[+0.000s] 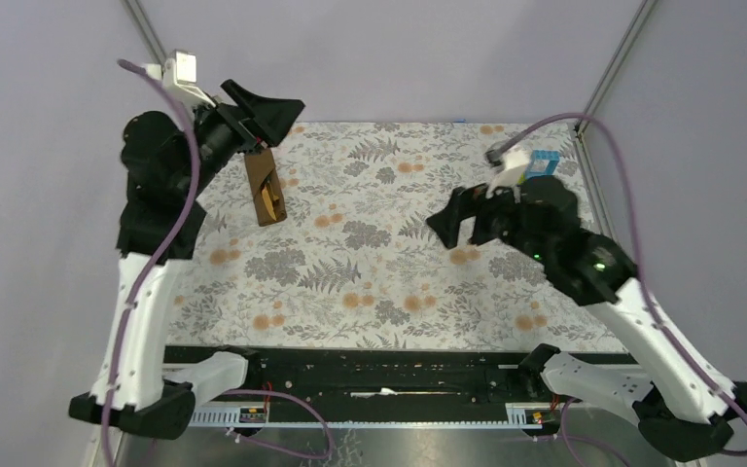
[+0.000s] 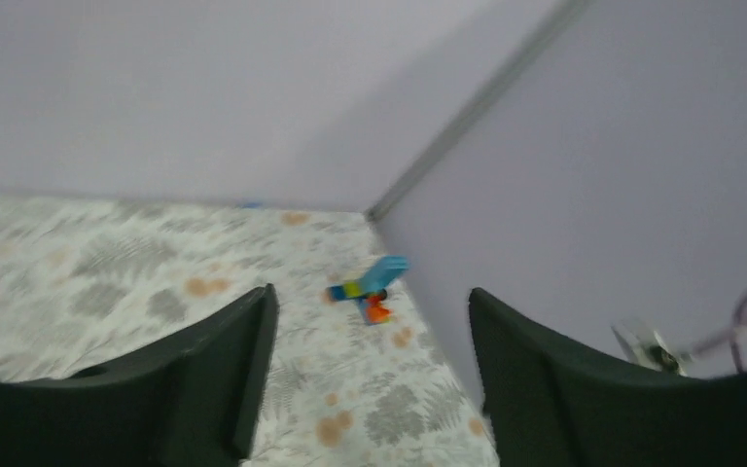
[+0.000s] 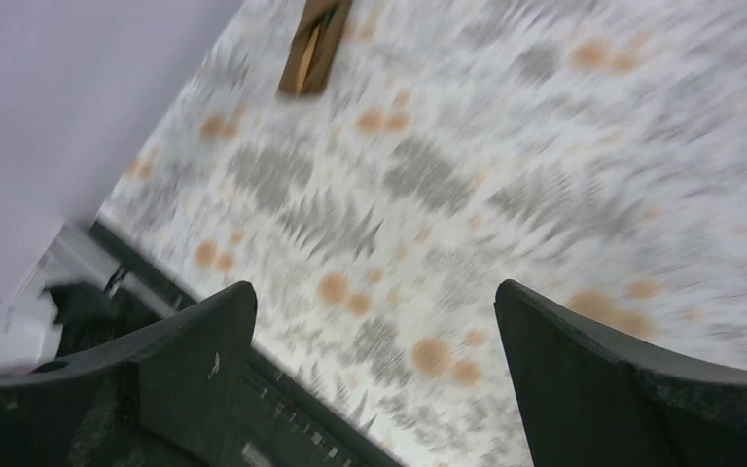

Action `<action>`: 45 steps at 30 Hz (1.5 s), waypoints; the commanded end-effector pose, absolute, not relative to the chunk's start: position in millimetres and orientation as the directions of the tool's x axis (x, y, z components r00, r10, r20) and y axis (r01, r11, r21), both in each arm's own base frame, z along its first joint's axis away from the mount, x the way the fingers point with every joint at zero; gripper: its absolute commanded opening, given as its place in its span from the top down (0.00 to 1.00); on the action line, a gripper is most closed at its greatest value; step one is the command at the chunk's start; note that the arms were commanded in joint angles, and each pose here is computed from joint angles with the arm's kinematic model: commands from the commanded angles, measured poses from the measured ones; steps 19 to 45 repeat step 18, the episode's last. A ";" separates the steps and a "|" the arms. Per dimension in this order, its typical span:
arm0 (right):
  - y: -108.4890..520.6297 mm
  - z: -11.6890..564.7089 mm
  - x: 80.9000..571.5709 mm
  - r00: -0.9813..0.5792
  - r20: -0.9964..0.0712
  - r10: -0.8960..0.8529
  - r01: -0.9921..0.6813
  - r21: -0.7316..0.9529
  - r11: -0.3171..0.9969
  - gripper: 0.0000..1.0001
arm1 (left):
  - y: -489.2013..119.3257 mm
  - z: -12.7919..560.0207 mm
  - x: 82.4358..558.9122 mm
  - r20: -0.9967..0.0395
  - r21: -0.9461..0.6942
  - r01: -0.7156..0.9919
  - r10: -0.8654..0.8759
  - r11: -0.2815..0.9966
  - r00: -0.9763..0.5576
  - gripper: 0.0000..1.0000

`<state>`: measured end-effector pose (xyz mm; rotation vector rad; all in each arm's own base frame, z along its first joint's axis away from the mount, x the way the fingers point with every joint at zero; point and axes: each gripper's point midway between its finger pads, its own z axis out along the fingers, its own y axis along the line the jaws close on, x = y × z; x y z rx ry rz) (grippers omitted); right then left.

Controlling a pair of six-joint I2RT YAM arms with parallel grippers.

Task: Fold the napkin into a case and place the utensils inside
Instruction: Reset both arms

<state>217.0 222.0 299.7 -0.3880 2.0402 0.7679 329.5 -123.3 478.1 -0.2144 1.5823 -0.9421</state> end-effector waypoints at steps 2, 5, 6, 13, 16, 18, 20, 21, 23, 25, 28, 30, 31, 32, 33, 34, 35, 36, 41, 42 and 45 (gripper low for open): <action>117.2 401.9 226.7 -0.285 -0.958 0.027 -0.277 0.109 0.955 0.00 | -146.9 506.3 292.8 -0.945 -0.327 0.449 -0.289 0.832 -0.154 0.01; 90.6 461.3 216.4 -0.142 -0.988 0.066 -0.237 0.098 0.967 0.00 | -153.2 523.6 284.2 -0.971 -0.237 0.486 -0.219 0.841 -0.095 0.01; 82.8 477.5 212.1 -0.103 -0.991 0.081 -0.225 0.103 0.969 0.00 | -151.9 530.4 281.1 -0.975 -0.218 0.492 -0.211 0.843 -0.070 0.01; 48.0 531.4 190.7 0.040 -0.987 0.158 -0.168 0.149 0.974 0.00 | -143.2 561.0 260.9 -0.984 -0.116 0.524 -0.170 0.844 0.055 0.01; 40.0 531.3 184.9 0.076 -0.980 0.182 -0.159 0.168 0.973 0.00 | -140.2 564.2 255.0 -0.982 -0.107 0.525 -0.171 0.845 0.075 0.01; 34.7 531.4 183.8 0.086 -0.978 0.189 -0.137 0.177 0.975 0.00 | -139.1 565.4 250.4 -0.981 -0.103 0.529 -0.173 0.842 0.084 0.01; 34.7 531.4 183.8 0.086 -0.978 0.189 -0.137 0.177 0.975 0.00 | -139.1 565.4 250.4 -0.981 -0.103 0.529 -0.173 0.842 0.084 0.01; 34.7 531.4 183.8 0.086 -0.978 0.189 -0.137 0.177 0.975 0.00 | -139.1 565.4 250.4 -0.981 -0.103 0.529 -0.173 0.842 0.084 0.01; 34.7 531.4 183.8 0.086 -0.978 0.189 -0.137 0.177 0.975 0.00 | -139.1 565.4 250.4 -0.981 -0.103 0.529 -0.173 0.842 0.084 0.01; 34.7 531.4 183.8 0.086 -0.978 0.189 -0.137 0.177 0.975 0.00 | -139.1 565.4 250.4 -0.981 -0.103 0.529 -0.173 0.842 0.084 0.01; 34.7 531.4 183.8 0.086 -0.978 0.189 -0.137 0.177 0.975 0.00 | -139.1 565.4 250.4 -0.981 -0.103 0.529 -0.173 0.842 0.084 0.01; 34.7 531.4 183.8 0.086 -0.978 0.189 -0.137 0.177 0.975 0.00 | -139.1 565.4 250.4 -0.981 -0.103 0.529 -0.173 0.842 0.084 0.01; 34.7 531.4 183.8 0.086 -0.978 0.189 -0.137 0.177 0.975 0.00 | -139.1 565.4 250.4 -0.981 -0.103 0.529 -0.173 0.842 0.084 0.01; 34.7 531.4 183.8 0.086 -0.978 0.189 -0.137 0.177 0.975 0.00 | -139.1 565.4 250.4 -0.981 -0.103 0.529 -0.173 0.842 0.084 0.01; 34.7 531.4 183.8 0.086 -0.978 0.189 -0.137 0.177 0.975 0.00 | -139.1 565.4 250.4 -0.981 -0.103 0.529 -0.173 0.842 0.084 0.01; 34.7 531.4 183.8 0.086 -0.978 0.189 -0.137 0.177 0.975 0.00 | -139.1 565.4 250.4 -0.981 -0.103 0.529 -0.173 0.842 0.084 0.01; 34.7 531.4 183.8 0.086 -0.978 0.189 -0.137 0.177 0.975 0.00 | -139.1 565.4 250.4 -0.981 -0.103 0.529 -0.173 0.842 0.084 0.01; 34.7 531.4 183.8 0.086 -0.978 0.189 -0.137 0.177 0.975 0.00 | -139.1 565.4 250.4 -0.981 -0.103 0.529 -0.173 0.842 0.084 0.01; 34.7 531.4 183.8 0.086 -0.978 0.189 -0.137 0.177 0.975 0.00 | -139.1 565.4 250.4 -0.981 -0.103 0.529 -0.173 0.842 0.084 0.01; 34.7 531.4 183.8 0.086 -0.978 0.189 -0.137 0.177 0.975 0.00 | -139.1 565.4 250.4 -0.981 -0.103 0.529 -0.173 0.842 0.084 0.01; 34.7 531.4 183.8 0.086 -0.978 0.189 -0.137 0.177 0.975 0.00 | -139.1 565.4 250.4 -0.981 -0.103 0.529 -0.173 0.842 0.084 0.01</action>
